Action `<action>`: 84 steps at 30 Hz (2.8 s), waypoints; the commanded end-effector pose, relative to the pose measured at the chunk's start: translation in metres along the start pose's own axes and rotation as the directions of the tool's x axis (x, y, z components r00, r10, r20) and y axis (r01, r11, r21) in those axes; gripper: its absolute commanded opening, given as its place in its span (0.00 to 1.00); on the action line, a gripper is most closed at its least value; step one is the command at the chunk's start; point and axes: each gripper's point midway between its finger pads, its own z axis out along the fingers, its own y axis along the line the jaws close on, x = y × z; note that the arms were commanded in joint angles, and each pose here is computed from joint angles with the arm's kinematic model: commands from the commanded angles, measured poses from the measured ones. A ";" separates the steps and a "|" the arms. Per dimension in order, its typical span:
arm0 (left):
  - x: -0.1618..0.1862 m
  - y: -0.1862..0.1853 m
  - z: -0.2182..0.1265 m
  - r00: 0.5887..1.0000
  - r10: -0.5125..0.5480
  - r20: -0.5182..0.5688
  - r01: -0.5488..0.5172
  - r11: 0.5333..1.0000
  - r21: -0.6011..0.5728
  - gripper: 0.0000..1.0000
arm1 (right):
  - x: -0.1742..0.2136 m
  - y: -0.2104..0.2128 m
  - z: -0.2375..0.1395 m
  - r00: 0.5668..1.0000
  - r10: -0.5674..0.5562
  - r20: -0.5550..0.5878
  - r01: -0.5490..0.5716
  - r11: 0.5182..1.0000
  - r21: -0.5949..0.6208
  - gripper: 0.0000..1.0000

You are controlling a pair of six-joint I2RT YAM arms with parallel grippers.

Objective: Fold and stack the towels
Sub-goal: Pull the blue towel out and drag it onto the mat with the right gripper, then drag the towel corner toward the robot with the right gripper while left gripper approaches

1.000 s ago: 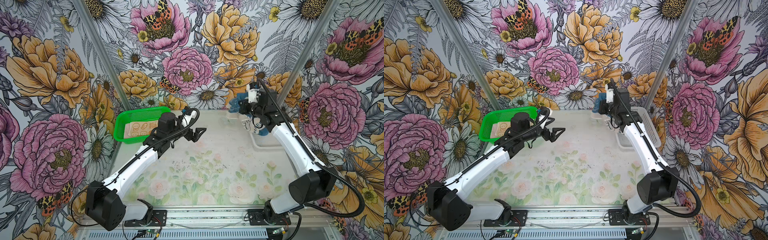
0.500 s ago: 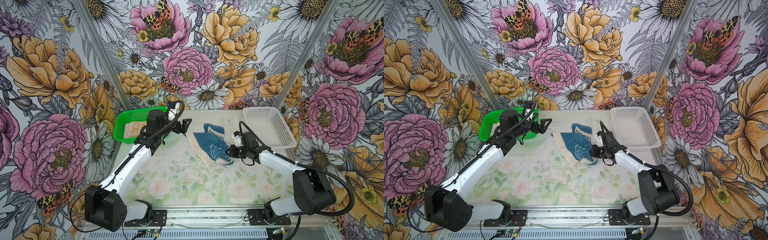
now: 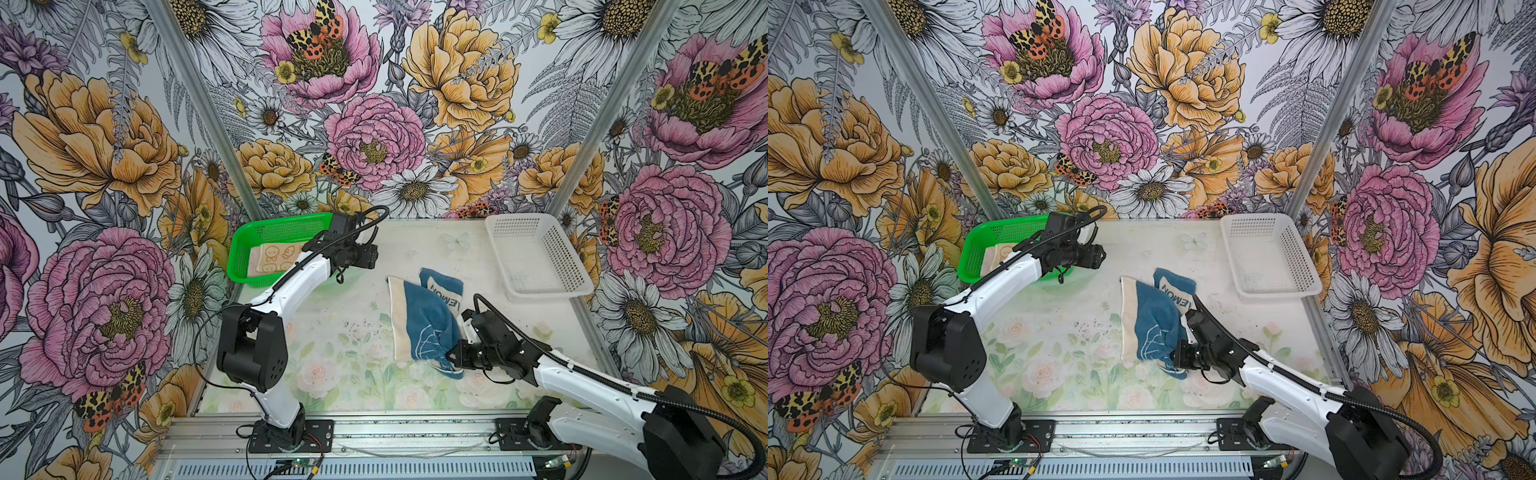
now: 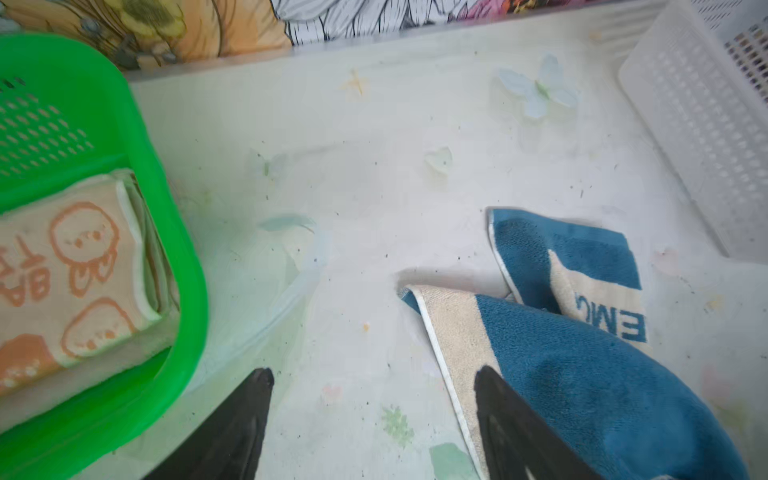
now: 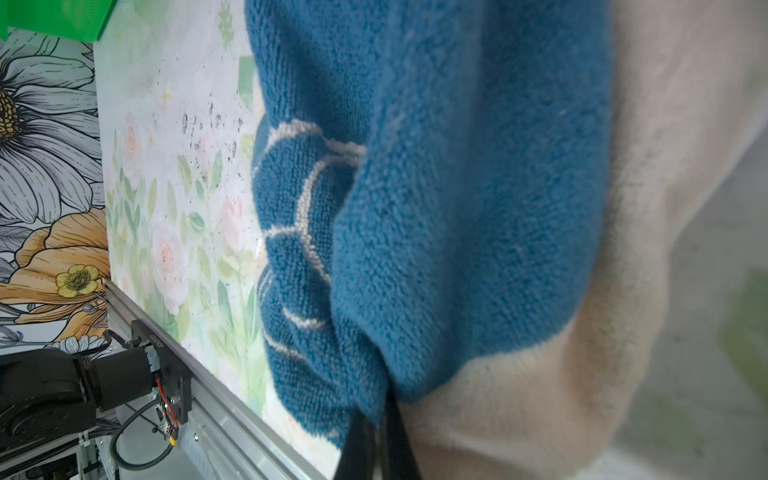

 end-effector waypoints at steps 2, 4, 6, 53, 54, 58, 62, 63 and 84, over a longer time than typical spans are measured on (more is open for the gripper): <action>0.018 -0.019 0.021 0.994 0.033 -0.105 -0.034 0.999 -0.010 0.76 | 0.018 -0.014 -0.010 0.998 0.058 0.006 -0.059 0.996 0.072 0.25; 0.033 -0.024 0.046 0.986 0.014 -0.168 -0.013 1.000 0.009 0.74 | 0.010 -0.006 -0.018 0.998 0.041 0.042 -0.043 0.997 0.061 0.36; 0.039 -0.027 0.059 0.980 -0.014 -0.198 0.020 0.999 0.026 0.71 | -0.002 0.004 -0.026 0.998 0.010 0.070 -0.014 0.998 0.055 0.46; -0.036 0.011 0.003 0.959 -0.274 0.074 0.253 0.943 0.217 0.53 | -0.149 0.136 -0.056 0.890 -0.412 0.198 0.430 0.901 -0.059 0.00; -0.035 0.010 0.003 0.959 -0.274 0.073 0.253 0.942 0.222 0.53 | -0.123 0.128 -0.042 0.904 -0.405 0.141 0.417 0.906 -0.073 0.00; -0.032 0.009 0.001 0.959 -0.279 0.056 0.259 0.938 0.229 0.54 | -0.027 0.092 0.008 0.916 -0.400 -0.034 0.398 0.916 -0.043 0.00; -0.026 -0.002 0.005 0.964 -0.267 0.005 0.256 0.930 0.265 0.54 | 0.017 0.052 0.033 0.936 -0.342 -0.085 0.346 0.938 0.036 0.00; -0.023 -0.007 0.006 0.968 -0.250 -0.014 0.244 0.931 0.270 0.54 | 0.021 0.045 0.036 0.941 -0.327 -0.085 0.332 0.942 0.053 0.00; 0.045 -0.131 0.038 0.968 0.055 -0.247 0.099 0.816 0.570 0.50 | -0.022 0.059 -0.030 0.936 -0.280 0.211 0.268 0.960 0.088 0.47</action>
